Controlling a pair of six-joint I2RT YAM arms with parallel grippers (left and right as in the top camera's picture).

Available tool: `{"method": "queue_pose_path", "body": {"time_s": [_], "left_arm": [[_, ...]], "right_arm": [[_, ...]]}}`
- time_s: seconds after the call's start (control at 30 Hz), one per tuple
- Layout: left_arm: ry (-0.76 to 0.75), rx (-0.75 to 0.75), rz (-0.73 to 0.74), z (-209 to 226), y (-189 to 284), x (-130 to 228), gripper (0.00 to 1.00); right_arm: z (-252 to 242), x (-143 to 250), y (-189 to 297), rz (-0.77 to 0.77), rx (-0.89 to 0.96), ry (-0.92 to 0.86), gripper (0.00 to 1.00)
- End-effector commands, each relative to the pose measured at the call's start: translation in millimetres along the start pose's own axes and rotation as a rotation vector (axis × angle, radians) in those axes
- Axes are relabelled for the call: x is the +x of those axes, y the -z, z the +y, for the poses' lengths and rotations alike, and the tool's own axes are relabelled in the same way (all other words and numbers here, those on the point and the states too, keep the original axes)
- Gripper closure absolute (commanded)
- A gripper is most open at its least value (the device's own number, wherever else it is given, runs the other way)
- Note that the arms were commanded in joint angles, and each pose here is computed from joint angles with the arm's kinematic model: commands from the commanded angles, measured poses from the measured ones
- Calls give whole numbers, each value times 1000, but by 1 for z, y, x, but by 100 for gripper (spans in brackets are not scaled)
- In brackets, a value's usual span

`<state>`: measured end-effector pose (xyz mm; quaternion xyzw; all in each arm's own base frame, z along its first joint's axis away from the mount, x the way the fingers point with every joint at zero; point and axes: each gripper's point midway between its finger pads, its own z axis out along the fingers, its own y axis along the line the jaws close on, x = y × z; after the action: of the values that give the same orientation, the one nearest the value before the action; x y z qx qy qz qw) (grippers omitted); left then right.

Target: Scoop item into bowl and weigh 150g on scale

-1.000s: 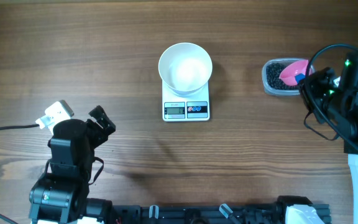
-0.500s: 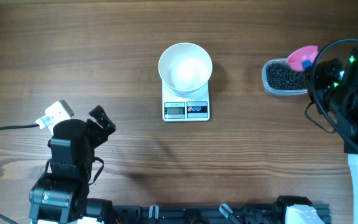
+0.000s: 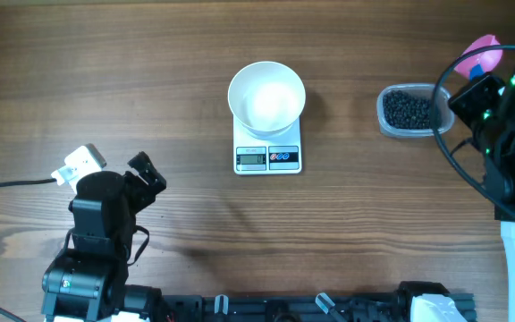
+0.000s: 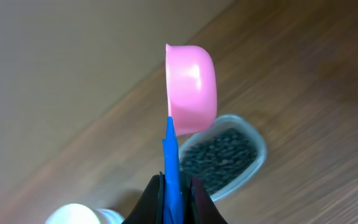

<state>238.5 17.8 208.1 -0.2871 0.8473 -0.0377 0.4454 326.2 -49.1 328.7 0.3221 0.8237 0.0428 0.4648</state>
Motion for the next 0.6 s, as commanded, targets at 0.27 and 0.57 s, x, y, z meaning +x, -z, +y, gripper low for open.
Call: {"method": "queue_pose_path", "body": {"time_s": [0.27,0.57], "left_arm": [[12,-9,-4,2,-1,-1,0],[12,-9,-4,2,-1,-1,0]], "right_arm": [[-1,-17,3,-71,22,139,96],[-5,-24,3,-106,52,133,96]]}}
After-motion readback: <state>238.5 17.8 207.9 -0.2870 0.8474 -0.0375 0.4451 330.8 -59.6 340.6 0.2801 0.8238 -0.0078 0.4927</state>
